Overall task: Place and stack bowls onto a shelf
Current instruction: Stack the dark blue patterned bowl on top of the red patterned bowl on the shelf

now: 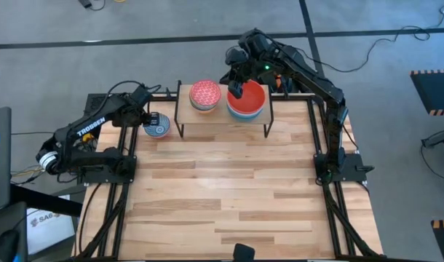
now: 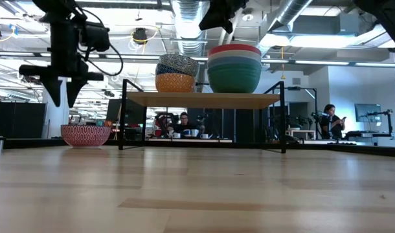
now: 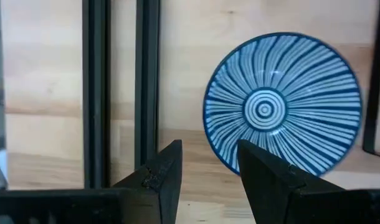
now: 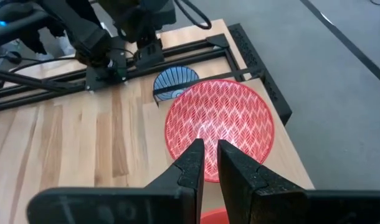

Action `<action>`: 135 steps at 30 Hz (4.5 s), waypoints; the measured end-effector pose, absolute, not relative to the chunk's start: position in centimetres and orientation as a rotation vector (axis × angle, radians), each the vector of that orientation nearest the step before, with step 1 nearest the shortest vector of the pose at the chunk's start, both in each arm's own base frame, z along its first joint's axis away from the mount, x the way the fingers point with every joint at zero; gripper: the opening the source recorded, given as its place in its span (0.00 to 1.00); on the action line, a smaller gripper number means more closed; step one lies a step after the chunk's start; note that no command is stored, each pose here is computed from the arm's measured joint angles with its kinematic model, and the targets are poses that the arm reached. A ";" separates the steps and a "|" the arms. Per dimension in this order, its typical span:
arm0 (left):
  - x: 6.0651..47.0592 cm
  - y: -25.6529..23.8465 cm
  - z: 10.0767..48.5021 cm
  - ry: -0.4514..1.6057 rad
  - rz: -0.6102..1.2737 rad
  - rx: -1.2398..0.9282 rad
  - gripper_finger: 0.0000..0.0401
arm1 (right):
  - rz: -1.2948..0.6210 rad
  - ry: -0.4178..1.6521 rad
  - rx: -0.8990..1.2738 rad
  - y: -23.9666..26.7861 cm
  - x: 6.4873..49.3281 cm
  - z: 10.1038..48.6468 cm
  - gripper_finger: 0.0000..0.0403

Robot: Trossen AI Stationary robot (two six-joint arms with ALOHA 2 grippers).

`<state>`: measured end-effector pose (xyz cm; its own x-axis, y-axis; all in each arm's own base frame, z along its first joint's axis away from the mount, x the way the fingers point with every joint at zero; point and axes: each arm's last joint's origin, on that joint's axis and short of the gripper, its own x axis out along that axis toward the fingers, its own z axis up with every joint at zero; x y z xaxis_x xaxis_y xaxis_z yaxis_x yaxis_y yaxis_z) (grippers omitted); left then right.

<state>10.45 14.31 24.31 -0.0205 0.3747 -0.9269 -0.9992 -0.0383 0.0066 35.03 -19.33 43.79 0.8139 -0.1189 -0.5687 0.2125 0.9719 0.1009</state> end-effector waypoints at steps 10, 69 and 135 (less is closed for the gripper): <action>10.1 14.1 20.3 0.837 1.445 -1.069 0.35 | -0.195 0.593 0.162 -19.9 34.7 43.8 0.18; 17.6 -6.2 23.9 0.894 0.706 -0.808 0.01 | -0.356 1.069 0.338 -0.9 38.9 36.7 0.41; 27.8 -6.7 22.9 0.829 0.128 -0.587 0.01 | 0.552 0.885 -0.710 15.1 42.8 24.5 0.33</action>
